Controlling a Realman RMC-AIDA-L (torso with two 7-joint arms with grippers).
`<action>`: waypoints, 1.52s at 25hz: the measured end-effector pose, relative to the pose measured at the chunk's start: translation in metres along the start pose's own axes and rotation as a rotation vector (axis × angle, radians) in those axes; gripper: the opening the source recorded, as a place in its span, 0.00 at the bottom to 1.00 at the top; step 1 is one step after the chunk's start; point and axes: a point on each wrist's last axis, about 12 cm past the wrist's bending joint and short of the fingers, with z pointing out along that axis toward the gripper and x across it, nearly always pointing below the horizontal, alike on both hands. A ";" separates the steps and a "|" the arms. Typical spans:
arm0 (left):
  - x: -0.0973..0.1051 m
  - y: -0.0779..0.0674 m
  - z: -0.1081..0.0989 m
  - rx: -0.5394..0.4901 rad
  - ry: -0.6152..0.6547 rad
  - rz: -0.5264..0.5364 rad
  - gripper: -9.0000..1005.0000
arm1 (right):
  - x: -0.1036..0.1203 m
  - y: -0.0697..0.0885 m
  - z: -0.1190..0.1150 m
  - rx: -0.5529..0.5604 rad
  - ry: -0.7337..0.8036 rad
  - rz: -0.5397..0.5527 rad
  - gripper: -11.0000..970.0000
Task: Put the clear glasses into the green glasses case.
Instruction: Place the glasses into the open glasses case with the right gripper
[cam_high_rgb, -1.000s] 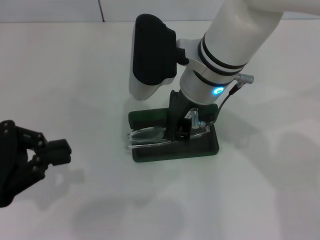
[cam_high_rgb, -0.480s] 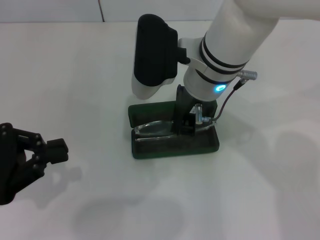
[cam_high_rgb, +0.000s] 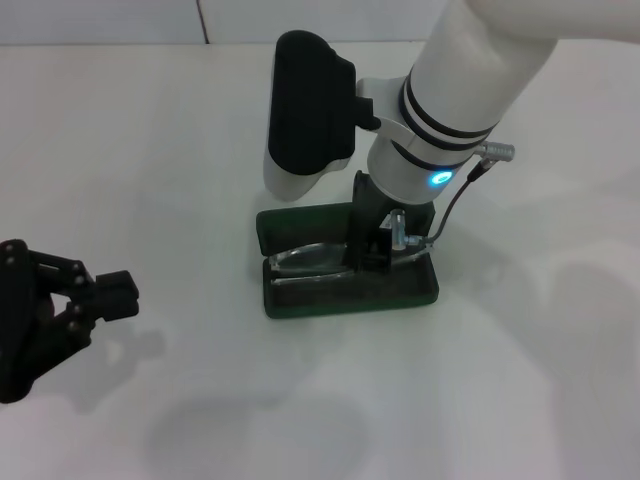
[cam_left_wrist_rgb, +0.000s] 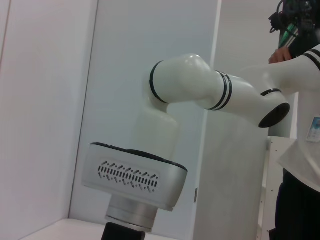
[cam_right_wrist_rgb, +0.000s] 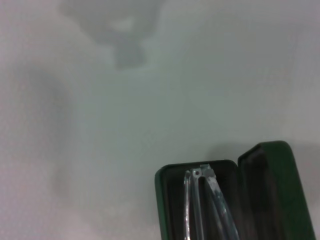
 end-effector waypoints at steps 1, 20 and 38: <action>0.000 0.000 0.000 -0.003 -0.001 0.001 0.08 | 0.000 0.000 0.000 0.000 0.002 0.001 0.14; 0.001 0.000 0.001 -0.010 -0.010 0.003 0.09 | 0.002 0.004 -0.001 0.025 0.021 0.001 0.14; 0.002 -0.002 0.001 -0.013 -0.015 0.002 0.09 | 0.005 0.005 -0.004 0.063 0.013 0.013 0.14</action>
